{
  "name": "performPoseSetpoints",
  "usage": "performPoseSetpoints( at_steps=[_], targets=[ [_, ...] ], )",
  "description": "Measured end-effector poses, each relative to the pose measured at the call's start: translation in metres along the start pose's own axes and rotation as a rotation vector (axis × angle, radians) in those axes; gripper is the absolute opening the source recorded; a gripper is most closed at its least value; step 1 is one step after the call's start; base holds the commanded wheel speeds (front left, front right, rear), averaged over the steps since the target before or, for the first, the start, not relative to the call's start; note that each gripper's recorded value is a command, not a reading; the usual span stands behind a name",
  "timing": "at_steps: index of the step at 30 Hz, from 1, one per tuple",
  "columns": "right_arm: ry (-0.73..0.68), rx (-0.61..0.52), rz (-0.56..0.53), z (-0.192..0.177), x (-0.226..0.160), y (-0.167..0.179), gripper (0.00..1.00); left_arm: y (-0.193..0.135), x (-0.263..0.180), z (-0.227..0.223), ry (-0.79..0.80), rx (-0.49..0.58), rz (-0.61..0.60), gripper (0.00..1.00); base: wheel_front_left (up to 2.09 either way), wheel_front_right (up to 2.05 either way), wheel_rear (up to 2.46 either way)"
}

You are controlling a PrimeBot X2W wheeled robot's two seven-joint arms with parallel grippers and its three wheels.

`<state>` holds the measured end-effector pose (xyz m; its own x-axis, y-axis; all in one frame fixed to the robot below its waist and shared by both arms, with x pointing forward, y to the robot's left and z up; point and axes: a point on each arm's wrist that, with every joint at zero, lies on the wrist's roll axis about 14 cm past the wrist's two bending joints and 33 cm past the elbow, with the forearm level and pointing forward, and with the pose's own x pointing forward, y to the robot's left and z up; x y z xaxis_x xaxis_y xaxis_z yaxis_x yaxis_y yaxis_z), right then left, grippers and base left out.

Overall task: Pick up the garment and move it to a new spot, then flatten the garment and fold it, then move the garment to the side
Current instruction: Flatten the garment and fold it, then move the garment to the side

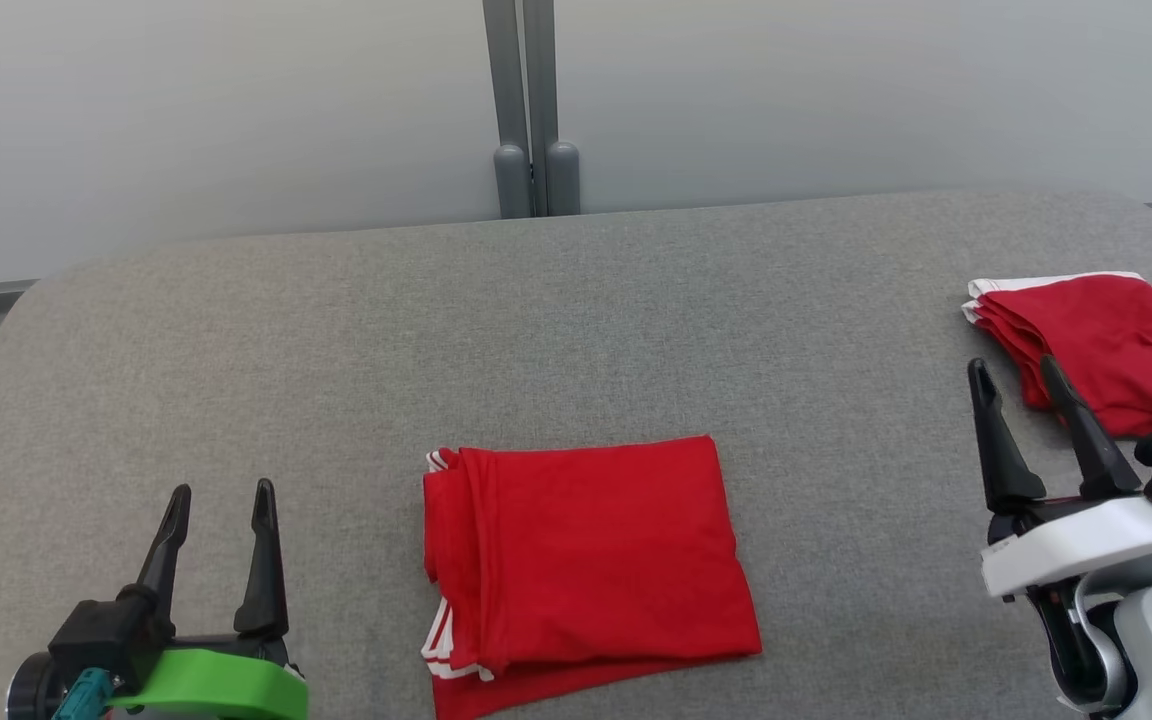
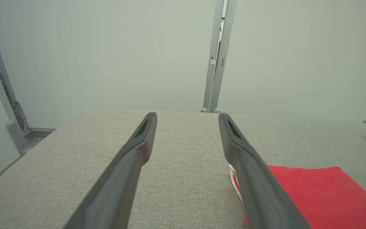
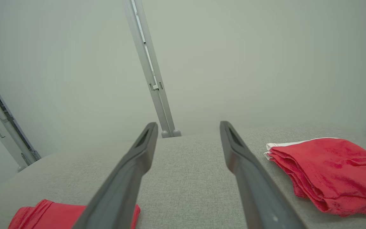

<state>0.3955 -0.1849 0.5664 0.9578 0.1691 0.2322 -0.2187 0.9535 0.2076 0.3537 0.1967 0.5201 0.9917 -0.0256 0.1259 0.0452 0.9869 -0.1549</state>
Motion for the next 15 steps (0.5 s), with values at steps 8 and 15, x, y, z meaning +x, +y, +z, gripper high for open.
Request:
performPoseSetpoints(
  at_steps=[8, 15],
  targets=[
    [0.078, -0.051, -0.079, -0.029, -0.022, -0.014, 1.00, -0.001, -0.004, -0.008, 0.023, 0.014, 0.007, 1.00, 0.00, 0.00, 0.00],
    [0.099, -0.075, -0.073, -0.035, -0.022, -0.014, 1.00, -0.001, -0.004, -0.012, 0.037, 0.024, 0.001, 1.00, 0.00, 0.00, 0.00]
  ],
)
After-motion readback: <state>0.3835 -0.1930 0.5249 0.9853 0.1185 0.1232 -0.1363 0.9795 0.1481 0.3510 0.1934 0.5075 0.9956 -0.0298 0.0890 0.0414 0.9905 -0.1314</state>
